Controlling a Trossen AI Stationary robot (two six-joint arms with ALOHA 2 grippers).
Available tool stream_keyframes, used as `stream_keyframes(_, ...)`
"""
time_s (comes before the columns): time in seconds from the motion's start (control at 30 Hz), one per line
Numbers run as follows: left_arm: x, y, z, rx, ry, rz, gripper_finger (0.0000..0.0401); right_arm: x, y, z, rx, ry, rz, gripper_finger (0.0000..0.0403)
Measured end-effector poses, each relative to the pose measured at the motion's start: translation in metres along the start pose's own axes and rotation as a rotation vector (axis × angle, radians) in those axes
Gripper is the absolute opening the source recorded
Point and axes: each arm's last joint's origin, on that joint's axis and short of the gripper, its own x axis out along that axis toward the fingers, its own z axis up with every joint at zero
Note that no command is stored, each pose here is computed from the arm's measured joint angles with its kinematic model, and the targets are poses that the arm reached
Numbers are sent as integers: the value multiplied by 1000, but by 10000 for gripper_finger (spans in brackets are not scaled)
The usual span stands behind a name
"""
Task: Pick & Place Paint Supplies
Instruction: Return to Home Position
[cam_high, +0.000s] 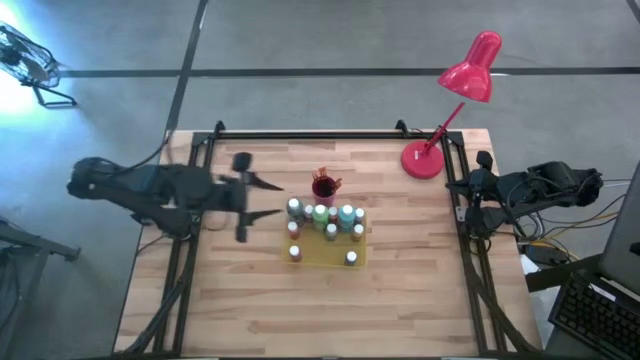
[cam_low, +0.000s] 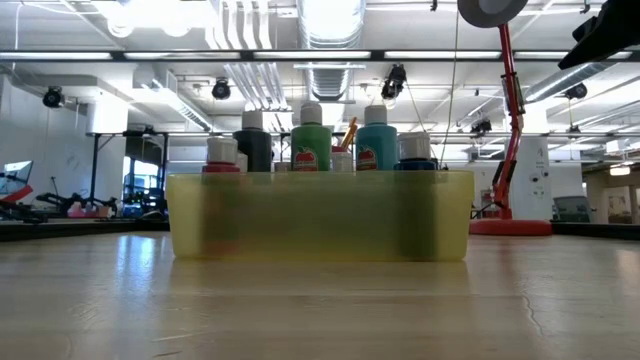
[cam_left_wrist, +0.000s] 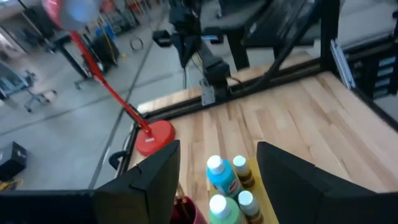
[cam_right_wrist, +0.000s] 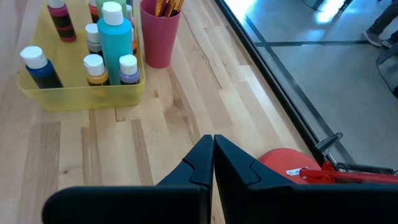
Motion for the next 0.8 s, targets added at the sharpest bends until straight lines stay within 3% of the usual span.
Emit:
stream_keyframes(0.3, -60, -2, -83, -103, -221, 43, 218, 0, 0, 0, 0, 0, 0, 8)
stream_keyframes(0.5, -68, -12, -138, -146, -231, 88, 218, 0, 0, 0, 0, 0, 0, 8)
stream_keyframes(0.8, -71, -25, -193, -234, -247, 134, 218, 0, 0, 0, 0, 0, 0, 8)
